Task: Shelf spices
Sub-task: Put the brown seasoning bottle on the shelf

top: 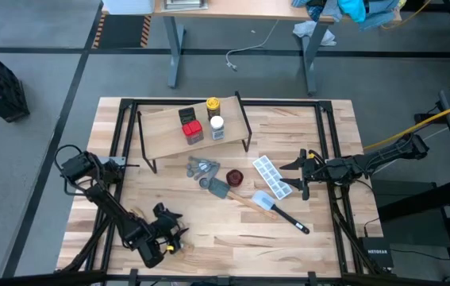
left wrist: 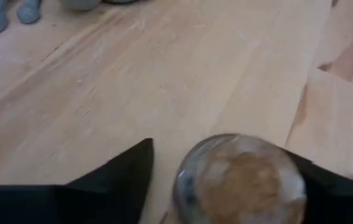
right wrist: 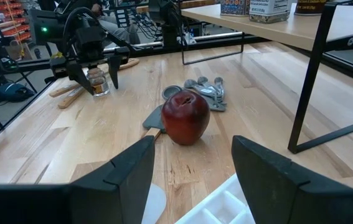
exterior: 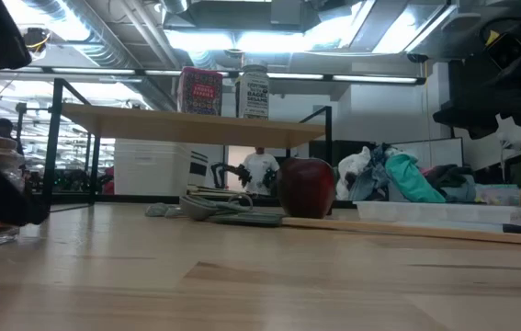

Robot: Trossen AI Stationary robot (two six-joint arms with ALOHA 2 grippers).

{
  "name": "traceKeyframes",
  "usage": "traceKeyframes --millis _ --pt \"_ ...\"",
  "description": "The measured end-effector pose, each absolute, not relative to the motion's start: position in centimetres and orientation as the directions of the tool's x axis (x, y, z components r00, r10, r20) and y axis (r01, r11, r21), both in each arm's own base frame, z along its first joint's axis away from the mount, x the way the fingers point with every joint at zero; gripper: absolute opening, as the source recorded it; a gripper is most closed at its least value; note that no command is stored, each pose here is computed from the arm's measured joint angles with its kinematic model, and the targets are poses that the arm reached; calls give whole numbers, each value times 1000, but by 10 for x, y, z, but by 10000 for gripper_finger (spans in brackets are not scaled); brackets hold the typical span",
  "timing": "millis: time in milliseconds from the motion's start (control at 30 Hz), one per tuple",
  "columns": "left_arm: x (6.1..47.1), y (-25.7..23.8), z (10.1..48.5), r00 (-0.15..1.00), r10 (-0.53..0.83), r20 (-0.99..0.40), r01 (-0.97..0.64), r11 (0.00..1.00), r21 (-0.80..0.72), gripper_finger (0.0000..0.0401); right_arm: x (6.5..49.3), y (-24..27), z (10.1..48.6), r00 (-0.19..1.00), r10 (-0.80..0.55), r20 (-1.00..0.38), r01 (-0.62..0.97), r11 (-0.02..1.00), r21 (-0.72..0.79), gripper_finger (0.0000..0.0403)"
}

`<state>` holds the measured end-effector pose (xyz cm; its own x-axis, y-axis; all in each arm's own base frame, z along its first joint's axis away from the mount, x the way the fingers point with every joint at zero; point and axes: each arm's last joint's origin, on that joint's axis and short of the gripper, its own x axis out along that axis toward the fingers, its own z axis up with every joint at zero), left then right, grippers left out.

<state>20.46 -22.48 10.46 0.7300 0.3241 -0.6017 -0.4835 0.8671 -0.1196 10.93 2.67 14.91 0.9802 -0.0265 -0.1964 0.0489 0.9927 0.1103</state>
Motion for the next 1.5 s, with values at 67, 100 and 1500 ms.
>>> traceKeyframes --millis 67,100,1500 --pt "206 -223 105 728 330 -601 -493 861 -124 220 109 27 149 980 -27 -196 49 993 110 221" --pt "207 -223 105 728 333 -600 -497 859 -126 198 109 27 149 980 -27 -197 49 993 110 221" --pt "196 -52 290 779 364 -511 -421 907 3 167 109 27 149 980 -27 -197 49 993 111 221"
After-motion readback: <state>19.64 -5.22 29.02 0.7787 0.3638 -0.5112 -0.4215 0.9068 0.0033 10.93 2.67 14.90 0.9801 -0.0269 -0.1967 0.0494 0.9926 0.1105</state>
